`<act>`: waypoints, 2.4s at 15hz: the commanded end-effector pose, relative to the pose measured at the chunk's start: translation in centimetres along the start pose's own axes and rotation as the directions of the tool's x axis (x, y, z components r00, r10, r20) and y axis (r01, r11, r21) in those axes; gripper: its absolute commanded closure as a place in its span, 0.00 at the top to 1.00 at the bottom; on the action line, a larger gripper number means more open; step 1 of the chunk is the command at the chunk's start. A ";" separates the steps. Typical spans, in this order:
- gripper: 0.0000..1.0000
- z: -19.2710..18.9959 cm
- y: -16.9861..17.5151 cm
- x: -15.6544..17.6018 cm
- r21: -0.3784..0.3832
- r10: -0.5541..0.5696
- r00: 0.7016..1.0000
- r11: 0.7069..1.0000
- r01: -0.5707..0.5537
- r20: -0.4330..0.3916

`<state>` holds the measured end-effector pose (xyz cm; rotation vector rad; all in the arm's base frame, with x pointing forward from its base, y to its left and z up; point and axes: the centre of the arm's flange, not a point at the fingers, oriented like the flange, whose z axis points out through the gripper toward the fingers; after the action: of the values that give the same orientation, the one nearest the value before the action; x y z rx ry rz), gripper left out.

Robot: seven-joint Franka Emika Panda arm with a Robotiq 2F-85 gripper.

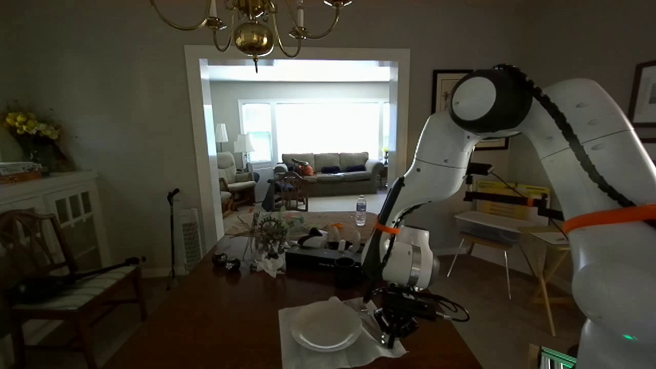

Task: Move the white towel to the left.

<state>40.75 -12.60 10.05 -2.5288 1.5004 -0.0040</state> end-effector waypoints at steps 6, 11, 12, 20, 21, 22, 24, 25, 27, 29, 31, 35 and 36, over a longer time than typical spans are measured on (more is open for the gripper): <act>0.00 2.7 1.0 -3.7 -0.103 0.027 0.997 0.995 -0.020 0.066; 0.00 2.9 2.0 -4.6 -0.118 0.050 0.996 0.992 -0.041 0.074; 0.00 2.9 2.4 -4.7 -0.120 0.058 0.995 0.992 -0.049 0.076; 0.00 3.4 2.8 -5.5 -0.122 0.078 0.993 0.990 -0.067 0.087; 0.00 3.4 2.8 -5.5 -0.123 0.078 0.993 0.990 -0.068 0.084; 0.00 3.3 2.7 -5.5 -0.120 0.080 0.994 0.990 -0.070 0.080; 0.26 2.2 2.2 -5.5 -0.105 0.081 0.994 0.992 -0.073 0.069; 0.28 1.4 1.9 -5.4 -0.090 0.079 0.995 0.993 -0.073 0.063; 0.40 -0.6 1.0 -5.4 -0.056 0.070 0.996 0.996 -0.067 0.054; 0.55 -1.3 0.3 -5.8 -0.047 0.057 0.997 0.997 -0.054 0.053; 0.71 -1.5 -0.7 -6.1 -0.041 0.044 0.998 0.998 -0.042 0.052; 0.99 -2.5 -2.3 -6.8 -0.023 0.024 0.999 0.999 -0.023 0.046; 1.00 -3.1 -2.6 -7.0 -0.017 0.021 0.999 1.000 -0.020 0.044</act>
<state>39.16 -6.83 11.92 -2.5264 1.5213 0.0609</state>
